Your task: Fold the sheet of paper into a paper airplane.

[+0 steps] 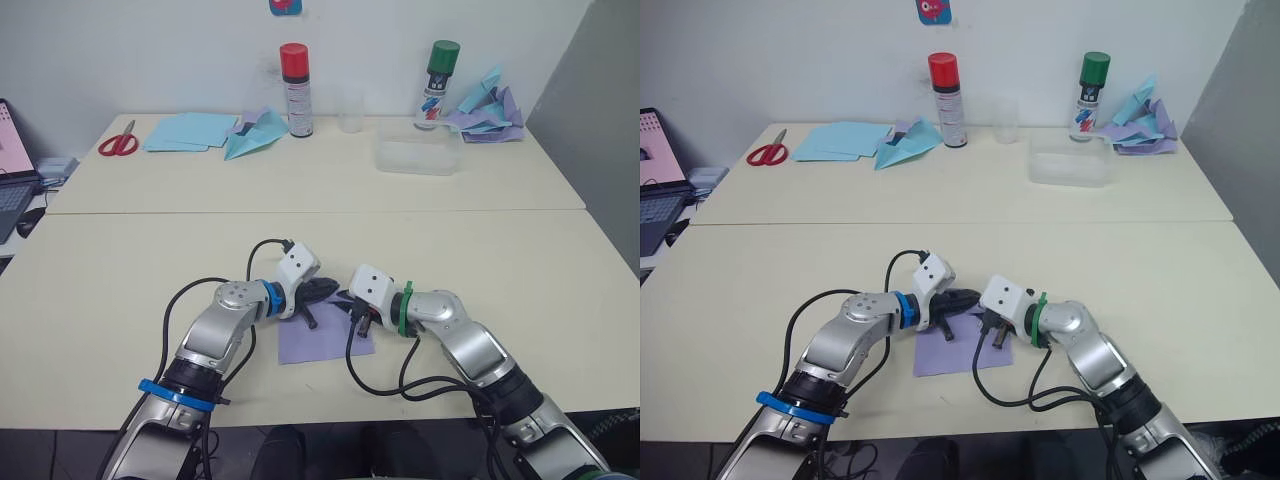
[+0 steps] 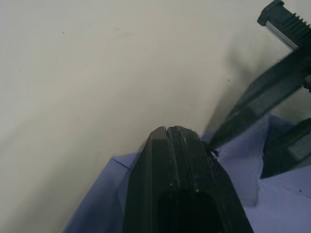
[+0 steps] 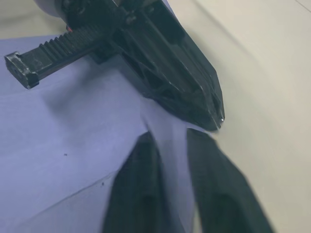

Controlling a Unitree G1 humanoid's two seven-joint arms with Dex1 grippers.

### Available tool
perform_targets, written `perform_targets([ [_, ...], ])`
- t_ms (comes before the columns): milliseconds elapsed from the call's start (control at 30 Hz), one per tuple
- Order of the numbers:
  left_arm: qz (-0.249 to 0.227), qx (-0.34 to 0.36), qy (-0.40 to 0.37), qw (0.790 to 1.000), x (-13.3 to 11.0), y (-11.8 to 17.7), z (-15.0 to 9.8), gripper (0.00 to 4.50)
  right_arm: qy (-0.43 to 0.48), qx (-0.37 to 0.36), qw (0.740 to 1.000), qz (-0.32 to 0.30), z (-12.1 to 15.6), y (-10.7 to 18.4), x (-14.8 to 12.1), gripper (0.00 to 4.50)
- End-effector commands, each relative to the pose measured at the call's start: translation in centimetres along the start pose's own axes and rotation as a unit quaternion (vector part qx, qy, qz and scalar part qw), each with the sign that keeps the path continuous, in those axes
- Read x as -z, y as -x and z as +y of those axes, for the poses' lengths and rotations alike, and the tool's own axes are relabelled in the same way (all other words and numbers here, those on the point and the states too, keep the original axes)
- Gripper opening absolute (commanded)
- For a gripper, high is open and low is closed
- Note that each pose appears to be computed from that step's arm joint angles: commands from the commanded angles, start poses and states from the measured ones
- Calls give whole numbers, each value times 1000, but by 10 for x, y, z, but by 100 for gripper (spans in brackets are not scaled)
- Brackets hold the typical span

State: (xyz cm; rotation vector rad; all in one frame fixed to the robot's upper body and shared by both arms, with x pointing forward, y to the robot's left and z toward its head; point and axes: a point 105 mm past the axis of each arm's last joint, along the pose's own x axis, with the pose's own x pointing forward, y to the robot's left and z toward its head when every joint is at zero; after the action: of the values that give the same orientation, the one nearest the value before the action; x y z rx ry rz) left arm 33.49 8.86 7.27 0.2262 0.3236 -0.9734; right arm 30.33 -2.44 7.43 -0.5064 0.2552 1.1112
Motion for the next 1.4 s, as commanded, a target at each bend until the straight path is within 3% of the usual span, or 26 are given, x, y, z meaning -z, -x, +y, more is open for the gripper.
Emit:
perform_targets([
  [33,30,-1,15,999,19,1,-1,0,-78,-80,994,13,25,2,4,231],
  [367,42,0,11,999,29,-3,-2,0,-121,-112,986,-9,11,35,-8,231],
  [533,38,1,8,999,28,-5,-3,0,-128,-87,984,-83,-7,43,-33,64],
  [600,37,2,7,999,28,-6,-4,0,-142,-33,984,-104,-22,36,-37,3],
  [767,41,5,3,999,29,-7,-5,0,-128,36,989,-67,-31,12,-13,3],
  [900,43,8,1,999,29,-7,-5,0,-116,23,992,-35,-22,7,2,3],
  [1267,46,10,-4,999,30,-9,-5,0,-119,26,992,30,-11,30,36,3],
  [1400,46,9,-4,999,30,-9,-5,0,-123,32,992,-3,-17,44,25,3],
])
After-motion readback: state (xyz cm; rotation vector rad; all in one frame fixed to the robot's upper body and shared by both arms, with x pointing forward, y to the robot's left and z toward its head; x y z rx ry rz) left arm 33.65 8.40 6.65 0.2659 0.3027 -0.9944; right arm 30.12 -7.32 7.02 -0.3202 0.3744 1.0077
